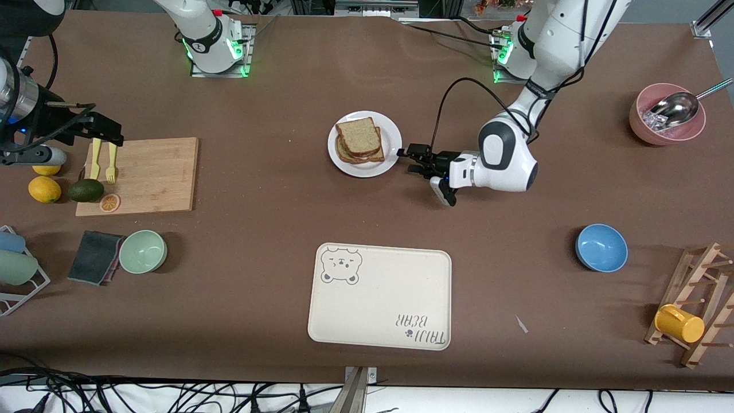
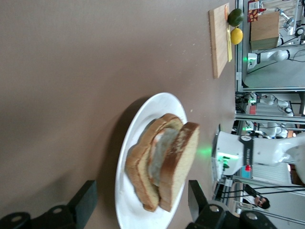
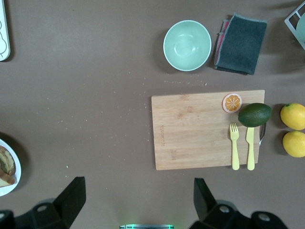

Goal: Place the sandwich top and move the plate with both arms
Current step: 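Raise the right gripper away while the left gripper reaches the plate rim, then grip the white plate rim with the left gripper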

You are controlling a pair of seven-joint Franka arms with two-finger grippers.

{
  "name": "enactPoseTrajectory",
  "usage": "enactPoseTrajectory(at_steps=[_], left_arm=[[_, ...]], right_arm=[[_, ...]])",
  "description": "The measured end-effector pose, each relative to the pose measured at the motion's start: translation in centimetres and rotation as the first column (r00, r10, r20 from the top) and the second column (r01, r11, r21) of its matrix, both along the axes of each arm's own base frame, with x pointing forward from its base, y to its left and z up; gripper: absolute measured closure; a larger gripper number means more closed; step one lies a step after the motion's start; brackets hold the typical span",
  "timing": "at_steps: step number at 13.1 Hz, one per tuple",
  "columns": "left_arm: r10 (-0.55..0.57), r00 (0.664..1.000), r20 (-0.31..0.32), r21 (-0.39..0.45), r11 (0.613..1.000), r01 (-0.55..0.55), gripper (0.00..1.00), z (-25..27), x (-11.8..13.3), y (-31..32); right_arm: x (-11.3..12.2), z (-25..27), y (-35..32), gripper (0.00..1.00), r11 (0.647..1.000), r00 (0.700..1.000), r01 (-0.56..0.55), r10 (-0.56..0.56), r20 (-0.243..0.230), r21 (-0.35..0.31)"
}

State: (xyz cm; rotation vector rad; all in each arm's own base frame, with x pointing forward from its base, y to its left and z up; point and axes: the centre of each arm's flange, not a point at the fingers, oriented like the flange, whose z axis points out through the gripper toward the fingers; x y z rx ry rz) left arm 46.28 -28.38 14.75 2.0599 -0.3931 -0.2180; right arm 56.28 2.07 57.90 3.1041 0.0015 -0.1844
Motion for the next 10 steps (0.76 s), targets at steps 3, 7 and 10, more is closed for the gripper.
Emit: enactPoseTrajectory(at_steps=[3,7,10], left_arm=[[0.007,1.0,0.014,0.039,0.999,-0.007,0.17,-1.7,-1.9,-1.3],[-0.009,0.999,0.043,0.044,0.999,0.007,0.45,-2.8,-2.5,-1.6],[-0.02,0.999,0.043,0.045,0.999,0.018,0.76,-3.4,-2.9,-1.7]], right_arm=[[0.1,0.1,0.4,0.0,1.0,1.0,-0.006,0.006,0.008,0.0],[0.1,0.1,0.5,0.0,1.0,1.0,-0.007,0.007,0.008,0.0],[0.1,0.1,0.6,0.0,1.0,1.0,-0.008,0.008,0.008,0.0]])
